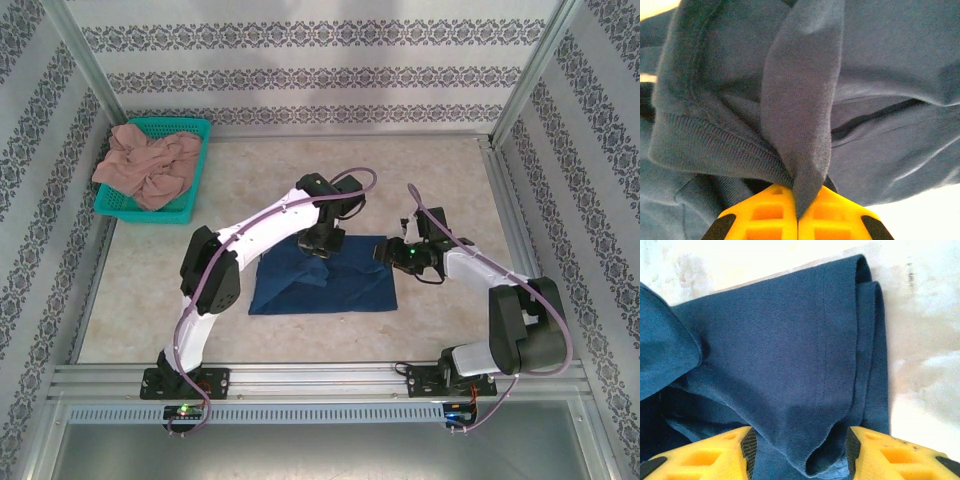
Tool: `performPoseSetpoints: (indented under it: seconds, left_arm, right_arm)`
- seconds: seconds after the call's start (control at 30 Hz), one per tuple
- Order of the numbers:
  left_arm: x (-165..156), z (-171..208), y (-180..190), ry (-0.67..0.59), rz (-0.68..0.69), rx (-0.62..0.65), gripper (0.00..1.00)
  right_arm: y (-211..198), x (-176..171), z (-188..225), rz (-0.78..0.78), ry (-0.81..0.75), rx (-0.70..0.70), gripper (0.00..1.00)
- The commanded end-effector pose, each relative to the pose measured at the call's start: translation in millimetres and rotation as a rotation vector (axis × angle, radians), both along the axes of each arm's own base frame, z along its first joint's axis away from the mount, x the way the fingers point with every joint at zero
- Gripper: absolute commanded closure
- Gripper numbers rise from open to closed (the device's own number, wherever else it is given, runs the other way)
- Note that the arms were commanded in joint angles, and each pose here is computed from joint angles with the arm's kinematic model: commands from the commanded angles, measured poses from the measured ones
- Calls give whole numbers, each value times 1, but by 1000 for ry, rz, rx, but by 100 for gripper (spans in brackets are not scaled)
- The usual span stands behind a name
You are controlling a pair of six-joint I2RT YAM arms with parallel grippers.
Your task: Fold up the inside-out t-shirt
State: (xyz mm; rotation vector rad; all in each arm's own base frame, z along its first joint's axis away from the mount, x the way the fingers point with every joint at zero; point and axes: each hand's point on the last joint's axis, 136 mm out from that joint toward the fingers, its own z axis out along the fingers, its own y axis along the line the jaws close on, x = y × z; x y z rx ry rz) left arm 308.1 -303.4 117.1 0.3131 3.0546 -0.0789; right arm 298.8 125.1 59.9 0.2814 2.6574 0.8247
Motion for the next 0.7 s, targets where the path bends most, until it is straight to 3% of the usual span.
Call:
performPoseSetpoints:
  seconds: [0.0, 0.1, 0.3, 0.43, 0.67]
  left_arm:
    - [7, -6, -48, 2, 51, -177, 100]
    - [11, -8, -64, -6, 52, -226, 100]
    - [11, -6, -49, -33, 33, -158, 100]
    - [7, 13, -34, -62, 12, -127, 100]
    - [-6, 45, -35, -77, 10, -209, 100]
  right_arm:
    - [-15, -4, -2, -41, -1, -37, 48]
    - [-21, -8, -15, -61, 49, -64, 49]
    - [-24, -12, -31, -58, 97, -87, 51]
    - [-31, -12, -32, -59, 97, -132, 51]
    - [-36, -11, -33, -58, 110, -155, 51]
